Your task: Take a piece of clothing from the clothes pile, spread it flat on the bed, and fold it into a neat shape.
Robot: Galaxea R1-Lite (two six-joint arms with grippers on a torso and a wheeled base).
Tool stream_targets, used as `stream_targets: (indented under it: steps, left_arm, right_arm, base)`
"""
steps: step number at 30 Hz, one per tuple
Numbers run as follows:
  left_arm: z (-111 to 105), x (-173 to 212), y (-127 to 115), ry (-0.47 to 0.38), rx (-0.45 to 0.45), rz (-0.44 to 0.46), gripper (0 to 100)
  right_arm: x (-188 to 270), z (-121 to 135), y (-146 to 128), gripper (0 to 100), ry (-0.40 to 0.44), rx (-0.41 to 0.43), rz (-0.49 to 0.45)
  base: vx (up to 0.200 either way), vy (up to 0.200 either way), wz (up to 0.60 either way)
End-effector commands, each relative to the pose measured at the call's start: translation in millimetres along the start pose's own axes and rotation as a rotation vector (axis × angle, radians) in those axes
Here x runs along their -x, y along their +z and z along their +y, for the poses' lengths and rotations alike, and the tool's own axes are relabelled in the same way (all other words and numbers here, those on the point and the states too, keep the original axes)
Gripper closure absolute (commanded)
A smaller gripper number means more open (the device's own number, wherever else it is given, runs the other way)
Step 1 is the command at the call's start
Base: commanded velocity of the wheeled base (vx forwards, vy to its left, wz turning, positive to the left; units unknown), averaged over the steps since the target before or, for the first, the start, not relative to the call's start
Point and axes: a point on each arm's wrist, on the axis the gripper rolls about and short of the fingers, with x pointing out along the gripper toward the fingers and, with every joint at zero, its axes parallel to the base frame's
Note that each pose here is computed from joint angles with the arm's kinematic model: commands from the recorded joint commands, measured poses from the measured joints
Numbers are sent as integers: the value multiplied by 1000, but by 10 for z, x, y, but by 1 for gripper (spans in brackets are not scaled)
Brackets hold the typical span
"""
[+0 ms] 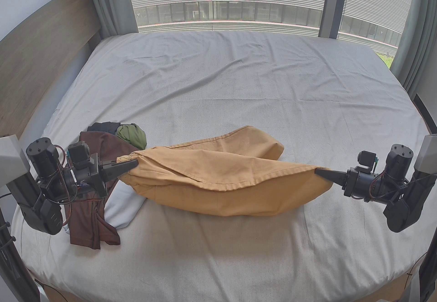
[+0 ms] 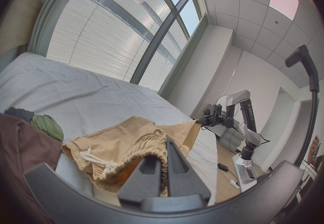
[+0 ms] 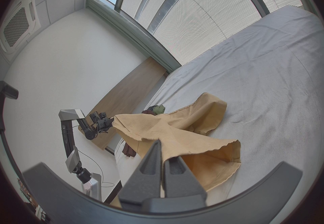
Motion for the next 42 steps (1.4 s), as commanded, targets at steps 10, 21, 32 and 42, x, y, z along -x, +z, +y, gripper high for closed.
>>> stream_targets:
  steps: [10,21,32,42]
  left_arm:
    - [-161,206,-346,-28,165,89,100]
    - [-298,309,-626,-11,307,155,100]
    - [-420,465,-848,32,439,204,100]
    - [-429,505,-1087,35,460,257,100]
  right_arm:
    - [73,-107,-442,100,-45,-8,121]
    - [154,-148,-721,100,-75,-42,203]
    - [219,-207,-995,100,-97,-85,285]
    - [251,-216,-1098,100,-109,-110,316]
  base:
    - [0,0,0]
    - [0,0,0]
    - [0,0,0]
    - [0,0,0]
